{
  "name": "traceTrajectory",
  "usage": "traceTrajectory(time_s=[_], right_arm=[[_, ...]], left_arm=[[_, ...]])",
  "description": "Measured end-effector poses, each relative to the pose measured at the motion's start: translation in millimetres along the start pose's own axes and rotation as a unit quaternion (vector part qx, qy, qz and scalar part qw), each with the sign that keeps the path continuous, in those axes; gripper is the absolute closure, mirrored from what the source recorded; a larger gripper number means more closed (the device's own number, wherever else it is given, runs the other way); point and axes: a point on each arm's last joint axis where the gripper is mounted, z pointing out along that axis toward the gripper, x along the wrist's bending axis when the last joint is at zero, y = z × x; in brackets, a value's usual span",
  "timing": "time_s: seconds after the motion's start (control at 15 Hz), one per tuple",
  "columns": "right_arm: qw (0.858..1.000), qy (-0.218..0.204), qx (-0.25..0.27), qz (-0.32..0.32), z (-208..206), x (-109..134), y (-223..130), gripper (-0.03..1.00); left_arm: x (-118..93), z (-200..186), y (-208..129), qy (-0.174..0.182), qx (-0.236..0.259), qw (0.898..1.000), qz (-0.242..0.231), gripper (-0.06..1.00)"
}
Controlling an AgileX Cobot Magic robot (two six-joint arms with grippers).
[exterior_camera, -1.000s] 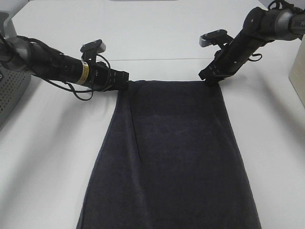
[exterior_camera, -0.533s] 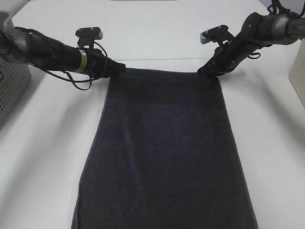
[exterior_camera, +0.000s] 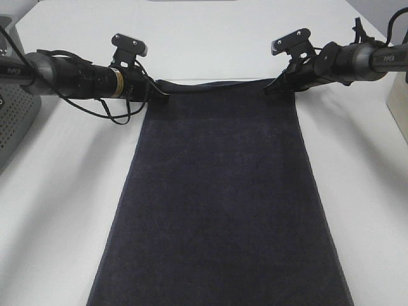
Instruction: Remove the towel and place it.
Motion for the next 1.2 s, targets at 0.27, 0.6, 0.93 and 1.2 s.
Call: traceTrajectory(time_s=[0.27,0.6,0.93,1.2], right_arm=[[1.000,-0.014,-0.026,-0.007,8,13,0,0.94],[0.999,-0.019,-0.036,-0.009,5,13,6,0.30],[0.999,0.003,-0.038,0.009,-26,4,41,0.24],[0.994,0.051,-0.043,0.084,-93,-9,100,0.24]], left_arm=[[7,8,-9,0.034,-0.040,0.999,0.005,0.83],[19,5,-7,0.060,-0.064,0.996,-0.003,0.09],[42,-20,20,0.121,-0.052,0.990,-0.045,0.06],[56,-87,111,0.225,-0.078,0.964,-0.118,0.07]])
